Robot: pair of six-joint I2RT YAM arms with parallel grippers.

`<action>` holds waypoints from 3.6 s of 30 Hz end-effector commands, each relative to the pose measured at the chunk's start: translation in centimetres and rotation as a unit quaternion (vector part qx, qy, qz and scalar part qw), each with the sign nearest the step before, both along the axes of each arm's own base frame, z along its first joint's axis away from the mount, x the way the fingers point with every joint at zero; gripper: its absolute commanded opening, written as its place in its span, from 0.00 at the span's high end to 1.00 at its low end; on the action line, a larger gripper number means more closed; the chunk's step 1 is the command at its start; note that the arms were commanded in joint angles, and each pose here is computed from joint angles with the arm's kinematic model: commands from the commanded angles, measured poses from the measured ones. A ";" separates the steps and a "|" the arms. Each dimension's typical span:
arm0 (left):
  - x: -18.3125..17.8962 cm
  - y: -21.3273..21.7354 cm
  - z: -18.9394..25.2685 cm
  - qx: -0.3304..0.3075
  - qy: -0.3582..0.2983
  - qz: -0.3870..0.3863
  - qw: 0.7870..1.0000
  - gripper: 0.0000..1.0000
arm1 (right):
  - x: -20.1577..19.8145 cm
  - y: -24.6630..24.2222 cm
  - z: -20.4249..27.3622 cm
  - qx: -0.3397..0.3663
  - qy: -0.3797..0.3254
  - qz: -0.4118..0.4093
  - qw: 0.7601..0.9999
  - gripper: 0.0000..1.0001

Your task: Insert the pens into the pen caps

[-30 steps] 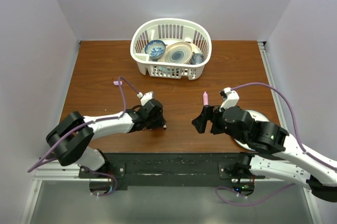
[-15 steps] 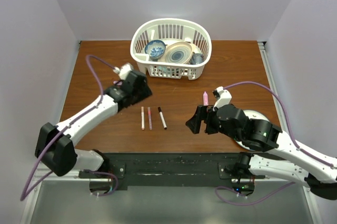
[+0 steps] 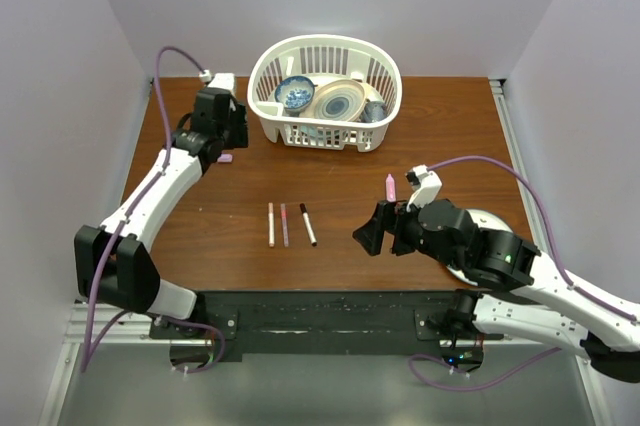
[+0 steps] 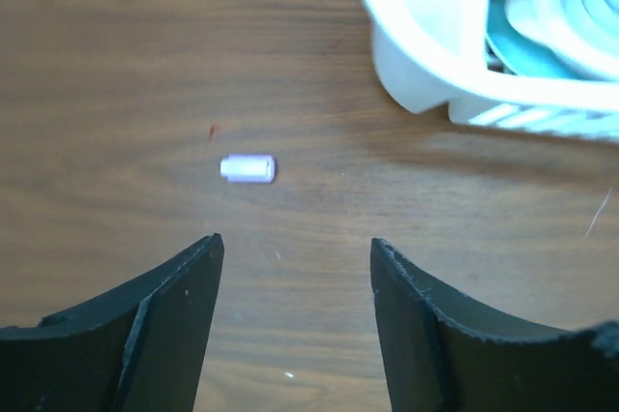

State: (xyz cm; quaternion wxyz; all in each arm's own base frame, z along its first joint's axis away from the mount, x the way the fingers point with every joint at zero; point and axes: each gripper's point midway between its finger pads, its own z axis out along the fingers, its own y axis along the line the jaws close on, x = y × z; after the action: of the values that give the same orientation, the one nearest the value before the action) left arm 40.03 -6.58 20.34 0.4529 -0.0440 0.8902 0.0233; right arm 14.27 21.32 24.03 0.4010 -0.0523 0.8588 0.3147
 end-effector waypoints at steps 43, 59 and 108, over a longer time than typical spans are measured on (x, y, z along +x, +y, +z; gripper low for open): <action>6.5 6.3 -18.0 0.216 0.188 -0.470 0.835 0.40 | 1.5 0.7 3.8 -0.060 -0.051 0.026 0.997 0.05; 2.9 3.6 -14.0 0.186 0.147 -0.387 0.891 1.00 | -0.4 0.1 3.7 0.006 -0.030 0.033 0.999 0.06; -14.3 -8.9 8.7 -0.290 -0.268 -0.331 0.857 1.00 | 22.1 -9.0 -22.0 -0.327 0.128 -0.145 0.925 0.41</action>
State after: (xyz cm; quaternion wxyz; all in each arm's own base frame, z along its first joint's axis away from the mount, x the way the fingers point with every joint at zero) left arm 25.96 -15.23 26.84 0.6039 0.0994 0.6835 -0.3979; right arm 35.28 13.27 2.08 0.2724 -0.0234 0.9618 -0.0112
